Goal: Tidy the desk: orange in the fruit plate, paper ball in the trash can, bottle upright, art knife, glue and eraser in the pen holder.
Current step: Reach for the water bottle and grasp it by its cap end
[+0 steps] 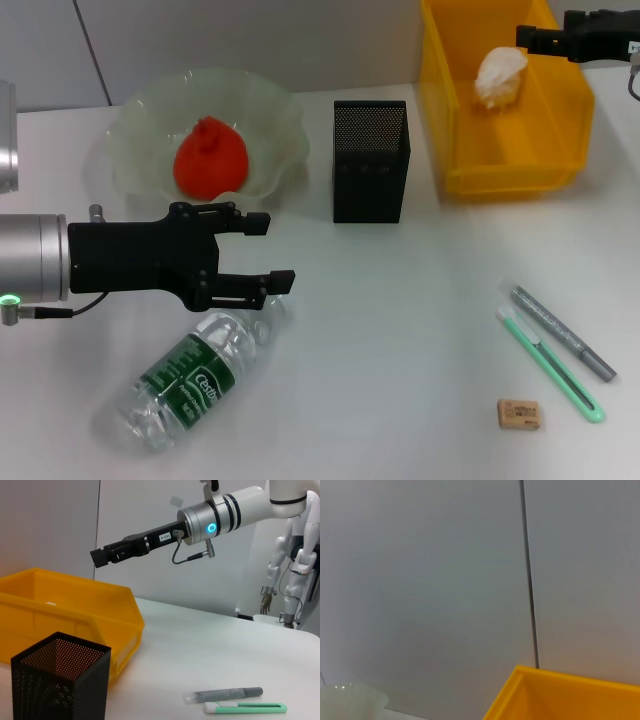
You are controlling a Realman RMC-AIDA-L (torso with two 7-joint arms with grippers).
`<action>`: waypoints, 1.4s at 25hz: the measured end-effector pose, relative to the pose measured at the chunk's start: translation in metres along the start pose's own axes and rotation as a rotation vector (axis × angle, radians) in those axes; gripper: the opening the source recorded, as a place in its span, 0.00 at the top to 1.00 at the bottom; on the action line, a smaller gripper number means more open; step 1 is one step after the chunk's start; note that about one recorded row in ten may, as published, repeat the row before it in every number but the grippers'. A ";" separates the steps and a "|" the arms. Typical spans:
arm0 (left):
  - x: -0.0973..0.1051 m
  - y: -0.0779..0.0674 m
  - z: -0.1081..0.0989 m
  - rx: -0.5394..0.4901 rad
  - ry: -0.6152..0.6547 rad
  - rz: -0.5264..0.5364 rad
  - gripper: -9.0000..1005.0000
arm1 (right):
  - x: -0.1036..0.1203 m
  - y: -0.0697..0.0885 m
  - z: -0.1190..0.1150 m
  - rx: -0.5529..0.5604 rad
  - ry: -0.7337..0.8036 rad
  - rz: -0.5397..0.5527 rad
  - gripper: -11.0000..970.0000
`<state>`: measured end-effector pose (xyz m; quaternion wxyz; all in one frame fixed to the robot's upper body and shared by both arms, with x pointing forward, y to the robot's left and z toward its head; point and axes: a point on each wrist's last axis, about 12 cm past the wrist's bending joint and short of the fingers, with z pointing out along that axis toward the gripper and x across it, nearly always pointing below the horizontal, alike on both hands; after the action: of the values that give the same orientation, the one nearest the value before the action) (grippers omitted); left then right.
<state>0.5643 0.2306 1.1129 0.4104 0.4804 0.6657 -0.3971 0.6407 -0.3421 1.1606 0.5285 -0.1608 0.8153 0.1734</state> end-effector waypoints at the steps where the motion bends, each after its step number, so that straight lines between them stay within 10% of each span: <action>1: 0.000 0.000 0.000 0.000 0.000 0.001 0.20 | 0.000 0.000 0.000 0.000 0.000 0.000 0.15; 12: -0.001 0.000 0.001 0.004 0.001 0.003 0.20 | -0.008 0.004 -0.005 -0.050 -0.091 0.051 0.15; 21: -0.002 0.000 0.001 0.005 -0.001 0.006 0.20 | -0.015 0.032 -0.047 -0.442 -0.291 0.044 0.15; 35: -0.003 0.002 -0.001 0.006 0.010 -0.032 0.20 | 0.044 0.054 -0.078 -0.757 0.136 -0.200 0.15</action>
<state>0.5662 0.2313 1.1158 0.3992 0.4727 0.6742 -0.4034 0.5366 -0.3329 1.1564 0.3910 -0.4339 0.7072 0.3985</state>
